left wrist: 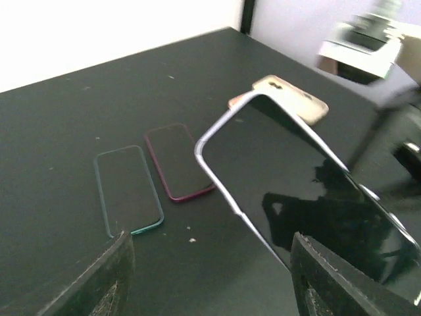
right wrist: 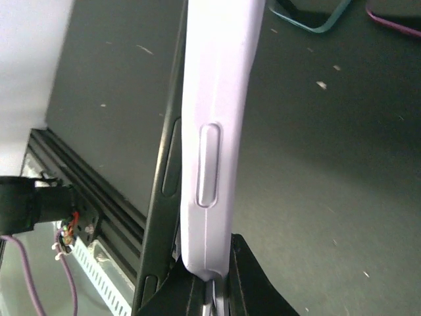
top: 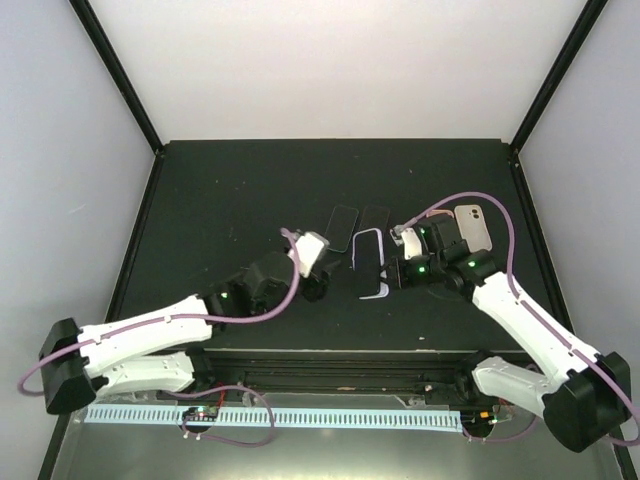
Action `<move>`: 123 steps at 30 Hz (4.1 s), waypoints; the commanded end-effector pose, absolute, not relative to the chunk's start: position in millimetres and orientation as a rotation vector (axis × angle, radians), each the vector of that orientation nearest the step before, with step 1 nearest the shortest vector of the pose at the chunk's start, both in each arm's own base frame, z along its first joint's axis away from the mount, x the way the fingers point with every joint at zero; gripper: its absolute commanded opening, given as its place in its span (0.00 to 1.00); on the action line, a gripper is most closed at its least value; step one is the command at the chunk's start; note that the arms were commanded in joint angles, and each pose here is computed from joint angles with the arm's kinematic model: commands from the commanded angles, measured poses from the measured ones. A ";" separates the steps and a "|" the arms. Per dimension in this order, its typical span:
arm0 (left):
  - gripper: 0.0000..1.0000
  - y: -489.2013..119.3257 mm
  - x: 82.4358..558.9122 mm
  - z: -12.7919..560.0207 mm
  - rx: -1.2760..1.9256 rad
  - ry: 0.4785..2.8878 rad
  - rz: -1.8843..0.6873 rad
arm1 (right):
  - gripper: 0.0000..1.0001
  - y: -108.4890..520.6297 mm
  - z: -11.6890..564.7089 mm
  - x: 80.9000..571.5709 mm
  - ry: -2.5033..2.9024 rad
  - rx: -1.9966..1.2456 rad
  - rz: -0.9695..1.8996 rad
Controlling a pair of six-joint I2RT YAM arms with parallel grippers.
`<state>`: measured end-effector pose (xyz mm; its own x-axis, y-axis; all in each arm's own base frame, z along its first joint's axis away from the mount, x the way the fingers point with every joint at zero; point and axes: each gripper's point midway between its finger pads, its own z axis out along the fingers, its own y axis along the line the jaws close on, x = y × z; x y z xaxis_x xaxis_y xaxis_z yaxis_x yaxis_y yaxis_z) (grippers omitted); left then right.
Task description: Take the phone out of the phone case
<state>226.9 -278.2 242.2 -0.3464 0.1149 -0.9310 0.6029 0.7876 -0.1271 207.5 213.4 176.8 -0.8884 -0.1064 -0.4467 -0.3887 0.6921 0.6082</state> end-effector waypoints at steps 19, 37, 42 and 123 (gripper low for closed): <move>0.69 -438.1 208.6 170.6 0.919 1.650 -0.383 | 0.01 136.6 92.7 261.3 2.742 0.060 0.670; 0.59 -465.4 238.5 109.2 1.023 1.650 -0.206 | 0.01 135.5 69.5 274.5 2.850 0.116 0.664; 0.55 -464.4 242.0 102.9 1.020 1.669 -0.166 | 0.01 134.6 71.7 273.7 2.846 0.106 0.658; 0.02 -329.8 255.9 219.4 0.827 1.668 0.289 | 0.01 85.1 236.1 281.5 2.114 -0.195 0.522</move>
